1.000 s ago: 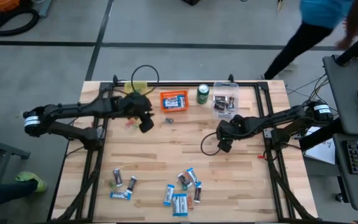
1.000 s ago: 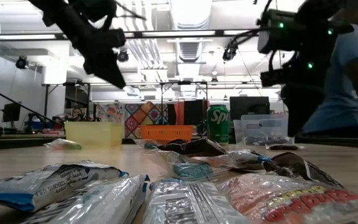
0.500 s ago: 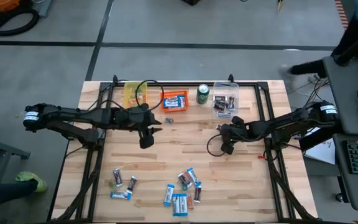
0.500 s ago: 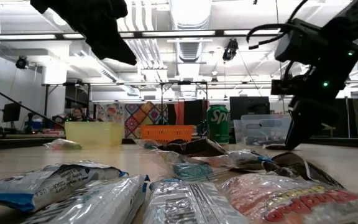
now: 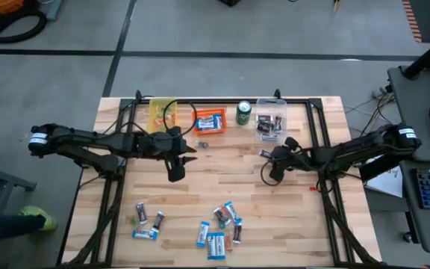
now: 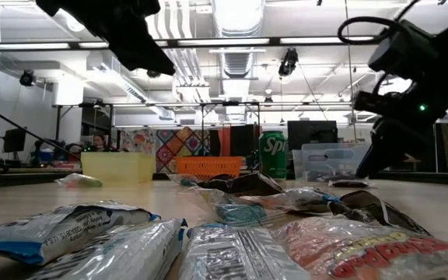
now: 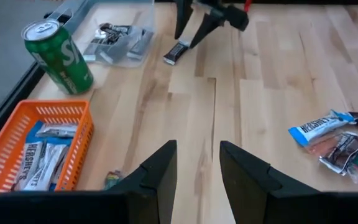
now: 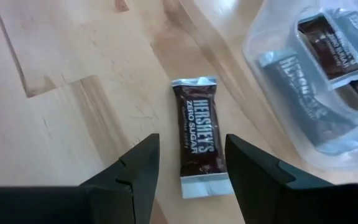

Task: Organize candy in baskets
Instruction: Put the brown chocolate into the transparent bin

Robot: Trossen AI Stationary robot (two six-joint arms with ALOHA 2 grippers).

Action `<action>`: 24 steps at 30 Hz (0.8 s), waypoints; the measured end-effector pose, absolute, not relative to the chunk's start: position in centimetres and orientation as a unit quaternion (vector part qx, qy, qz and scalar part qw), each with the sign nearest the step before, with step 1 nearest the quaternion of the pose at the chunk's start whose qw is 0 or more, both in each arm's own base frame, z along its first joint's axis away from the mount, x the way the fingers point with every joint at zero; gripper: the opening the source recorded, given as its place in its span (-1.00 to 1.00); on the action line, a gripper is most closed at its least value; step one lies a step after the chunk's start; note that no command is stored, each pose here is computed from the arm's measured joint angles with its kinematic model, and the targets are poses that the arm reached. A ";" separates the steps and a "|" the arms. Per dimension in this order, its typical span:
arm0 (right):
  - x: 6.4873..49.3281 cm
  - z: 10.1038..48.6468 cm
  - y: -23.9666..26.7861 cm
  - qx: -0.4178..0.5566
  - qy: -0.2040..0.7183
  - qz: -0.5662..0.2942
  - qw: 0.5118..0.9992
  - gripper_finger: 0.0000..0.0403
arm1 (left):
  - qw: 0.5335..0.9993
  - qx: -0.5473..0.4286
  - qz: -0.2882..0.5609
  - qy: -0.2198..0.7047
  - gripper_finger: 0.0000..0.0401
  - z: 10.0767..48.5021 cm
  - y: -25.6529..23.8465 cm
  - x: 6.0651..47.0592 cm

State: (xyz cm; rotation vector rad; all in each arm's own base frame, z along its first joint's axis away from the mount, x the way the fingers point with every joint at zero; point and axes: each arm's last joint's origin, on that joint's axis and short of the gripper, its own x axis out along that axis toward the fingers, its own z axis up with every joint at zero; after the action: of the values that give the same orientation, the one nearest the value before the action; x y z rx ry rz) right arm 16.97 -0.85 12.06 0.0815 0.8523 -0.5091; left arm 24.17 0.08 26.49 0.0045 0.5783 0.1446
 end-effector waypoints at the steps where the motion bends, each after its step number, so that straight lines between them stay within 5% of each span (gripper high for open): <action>1: 16.8 11.8 -0.9 0.041 0.401 -0.244 0.882 -0.15 | 0.957 0.002 0.071 0.281 -0.48 26.5 0.1 24.2; 24: 16.8 8.6 -1.0 0.053 0.389 -0.271 0.879 -0.23 | 0.958 0.001 0.071 0.277 -0.48 26.0 0.1 24.2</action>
State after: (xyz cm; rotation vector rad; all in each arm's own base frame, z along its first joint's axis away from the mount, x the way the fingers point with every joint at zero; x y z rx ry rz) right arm 16.76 -0.98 8.57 0.1115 0.8107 -0.5640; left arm 24.20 0.07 26.02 0.0020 0.5609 0.1435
